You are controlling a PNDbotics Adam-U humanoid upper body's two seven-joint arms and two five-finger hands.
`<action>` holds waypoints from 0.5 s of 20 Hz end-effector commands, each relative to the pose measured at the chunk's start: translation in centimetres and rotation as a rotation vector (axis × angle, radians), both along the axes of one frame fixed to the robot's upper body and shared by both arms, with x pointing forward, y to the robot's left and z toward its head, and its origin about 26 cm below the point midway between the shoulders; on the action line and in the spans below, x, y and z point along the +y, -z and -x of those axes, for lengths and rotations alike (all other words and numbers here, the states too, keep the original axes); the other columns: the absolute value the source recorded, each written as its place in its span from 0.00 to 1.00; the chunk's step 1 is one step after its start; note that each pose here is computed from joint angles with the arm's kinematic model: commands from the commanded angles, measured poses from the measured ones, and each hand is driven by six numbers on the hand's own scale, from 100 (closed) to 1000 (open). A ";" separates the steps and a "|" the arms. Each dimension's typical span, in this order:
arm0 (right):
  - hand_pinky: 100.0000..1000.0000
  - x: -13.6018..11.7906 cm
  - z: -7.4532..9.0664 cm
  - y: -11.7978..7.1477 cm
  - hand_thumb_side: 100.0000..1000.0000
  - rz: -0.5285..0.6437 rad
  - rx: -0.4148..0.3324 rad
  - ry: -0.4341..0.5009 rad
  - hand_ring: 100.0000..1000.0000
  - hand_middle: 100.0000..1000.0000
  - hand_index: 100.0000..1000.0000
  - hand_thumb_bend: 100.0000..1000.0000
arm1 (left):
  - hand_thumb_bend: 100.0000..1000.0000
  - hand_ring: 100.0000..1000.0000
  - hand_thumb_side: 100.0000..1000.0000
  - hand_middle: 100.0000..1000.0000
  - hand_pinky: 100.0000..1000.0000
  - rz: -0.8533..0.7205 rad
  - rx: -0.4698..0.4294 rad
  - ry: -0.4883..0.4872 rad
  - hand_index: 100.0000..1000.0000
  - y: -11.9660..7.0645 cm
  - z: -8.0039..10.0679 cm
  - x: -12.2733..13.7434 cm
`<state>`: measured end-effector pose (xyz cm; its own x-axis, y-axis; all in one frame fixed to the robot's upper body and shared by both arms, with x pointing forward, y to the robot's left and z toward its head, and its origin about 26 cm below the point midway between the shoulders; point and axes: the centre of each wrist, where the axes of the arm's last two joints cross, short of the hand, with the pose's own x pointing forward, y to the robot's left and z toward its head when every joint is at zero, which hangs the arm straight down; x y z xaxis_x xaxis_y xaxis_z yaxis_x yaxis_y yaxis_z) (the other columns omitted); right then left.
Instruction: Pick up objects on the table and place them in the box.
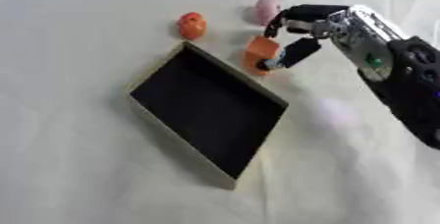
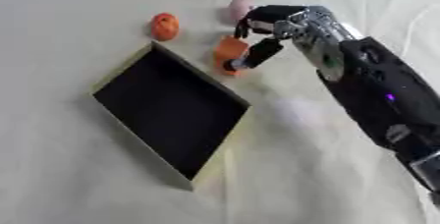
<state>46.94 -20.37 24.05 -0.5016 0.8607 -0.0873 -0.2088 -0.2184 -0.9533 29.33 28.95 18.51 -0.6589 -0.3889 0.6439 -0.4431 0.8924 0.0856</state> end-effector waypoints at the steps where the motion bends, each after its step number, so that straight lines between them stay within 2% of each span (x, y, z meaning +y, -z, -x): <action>1: 0.88 -0.2 -0.1 -0.9 0.66 0.001 -0.025 -0.008 0.88 0.67 0.79 0.35 | 0.00 0.56 0.93 0.69 0.56 -0.017 -0.021 0.007 0.60 -0.7 0.1 0.0; 4: 0.86 -0.1 0.0 -1.1 0.63 -0.021 -0.041 -0.027 0.85 0.62 0.75 0.27 | 0.00 0.56 0.93 0.69 0.56 -0.018 -0.020 0.007 0.60 -0.6 0.1 0.0; 8: 0.84 0.1 0.4 -1.7 0.56 -0.071 -0.072 -0.046 0.81 0.55 0.72 0.10 | 0.00 0.56 0.93 0.69 0.56 -0.020 -0.018 0.009 0.60 -0.6 0.1 0.0; 10: 0.84 0.2 0.7 -2.2 0.55 -0.098 -0.091 -0.054 0.81 0.54 0.71 0.09 | 0.00 0.56 0.93 0.69 0.56 -0.021 -0.017 0.008 0.60 -0.6 0.1 0.0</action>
